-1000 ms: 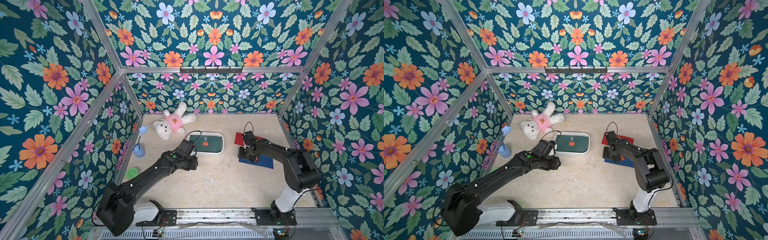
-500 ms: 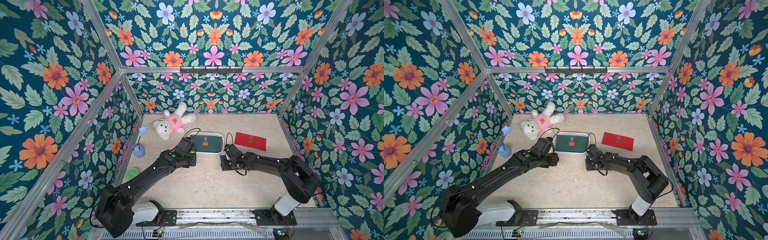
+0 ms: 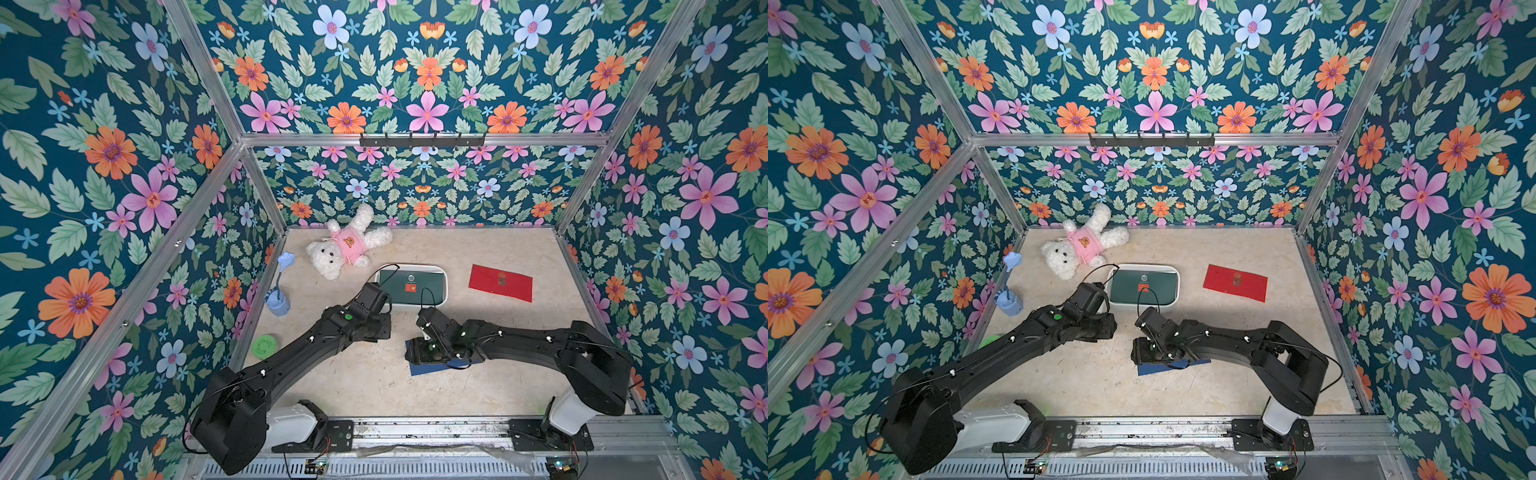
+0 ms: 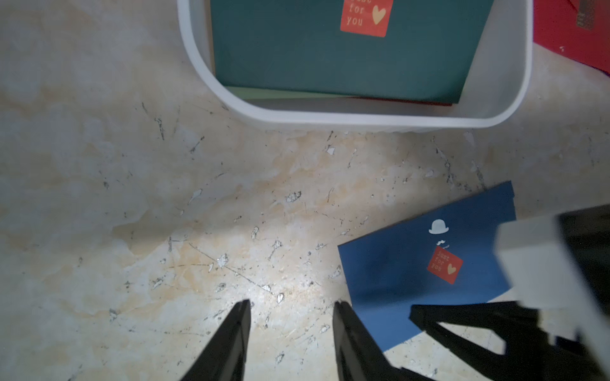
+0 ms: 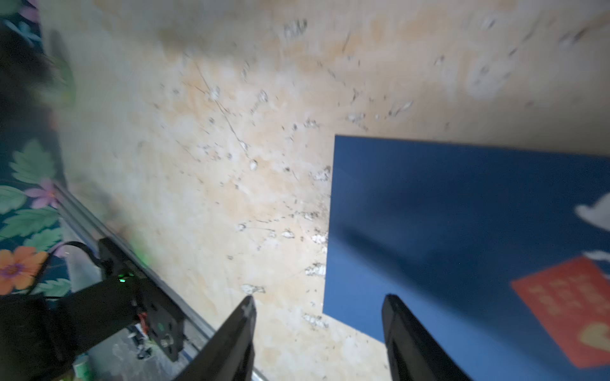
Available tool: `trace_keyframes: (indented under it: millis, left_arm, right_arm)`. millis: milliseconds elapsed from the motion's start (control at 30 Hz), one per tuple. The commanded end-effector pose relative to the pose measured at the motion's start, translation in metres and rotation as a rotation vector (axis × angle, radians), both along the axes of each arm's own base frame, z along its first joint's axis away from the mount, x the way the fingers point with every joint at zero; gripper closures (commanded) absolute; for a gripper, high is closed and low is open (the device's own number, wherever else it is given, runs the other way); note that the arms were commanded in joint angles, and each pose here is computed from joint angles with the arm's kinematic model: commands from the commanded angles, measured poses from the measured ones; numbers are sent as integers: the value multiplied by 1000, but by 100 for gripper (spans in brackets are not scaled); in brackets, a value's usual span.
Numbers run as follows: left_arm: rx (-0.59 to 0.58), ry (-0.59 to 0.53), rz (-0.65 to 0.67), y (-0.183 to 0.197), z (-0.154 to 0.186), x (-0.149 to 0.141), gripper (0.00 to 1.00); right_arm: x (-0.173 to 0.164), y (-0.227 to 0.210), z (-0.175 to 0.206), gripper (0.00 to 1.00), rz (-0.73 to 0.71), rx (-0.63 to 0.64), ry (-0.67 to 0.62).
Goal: Put the sealed envelopes into the storage box
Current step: Move the envelope to the center of the board, then pick up the envelope from the center of the board.
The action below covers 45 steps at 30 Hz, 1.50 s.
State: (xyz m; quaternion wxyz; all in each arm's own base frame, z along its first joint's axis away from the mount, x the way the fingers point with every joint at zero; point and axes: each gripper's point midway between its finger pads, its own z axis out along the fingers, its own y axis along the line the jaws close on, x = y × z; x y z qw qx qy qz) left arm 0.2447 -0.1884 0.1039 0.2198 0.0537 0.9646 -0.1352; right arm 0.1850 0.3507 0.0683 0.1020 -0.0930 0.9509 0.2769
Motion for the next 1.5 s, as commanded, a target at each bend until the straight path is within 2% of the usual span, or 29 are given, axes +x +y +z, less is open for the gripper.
trace_keyframes:
  millis: [0,67,267,433,567,633,667,1467]
  left_arm:
    - [-61,34,18,-6,-8,-8,52]
    - [-82,45,22,-9,-14,-14,52]
    - [-140,77,0,-32,-31,-32,53]
    - [-171,103,-4,-48,-43,-42,53]
    - [-184,126,-6,-55,-54,-49,53]
    - [-192,135,-7,-57,-58,-51,53]
    - [-196,139,-8,-58,-59,-52,53]
    - [-139,195,-41,-63,-93,-61,53]
  right_arm:
    - [8,-40,-6,29,-77,-111,6]
    - [16,-72,-12,23,-126,-164,7]
    - [27,-156,-27,19,-279,-271,24]
    - [30,-186,-36,13,-336,-290,41]
    - [28,-183,-45,11,-302,-284,59]
    - [28,-178,-47,2,-281,-270,69]
    - [27,-175,-48,1,-267,-258,76]
    - [18,-121,-44,1,-133,-213,71]
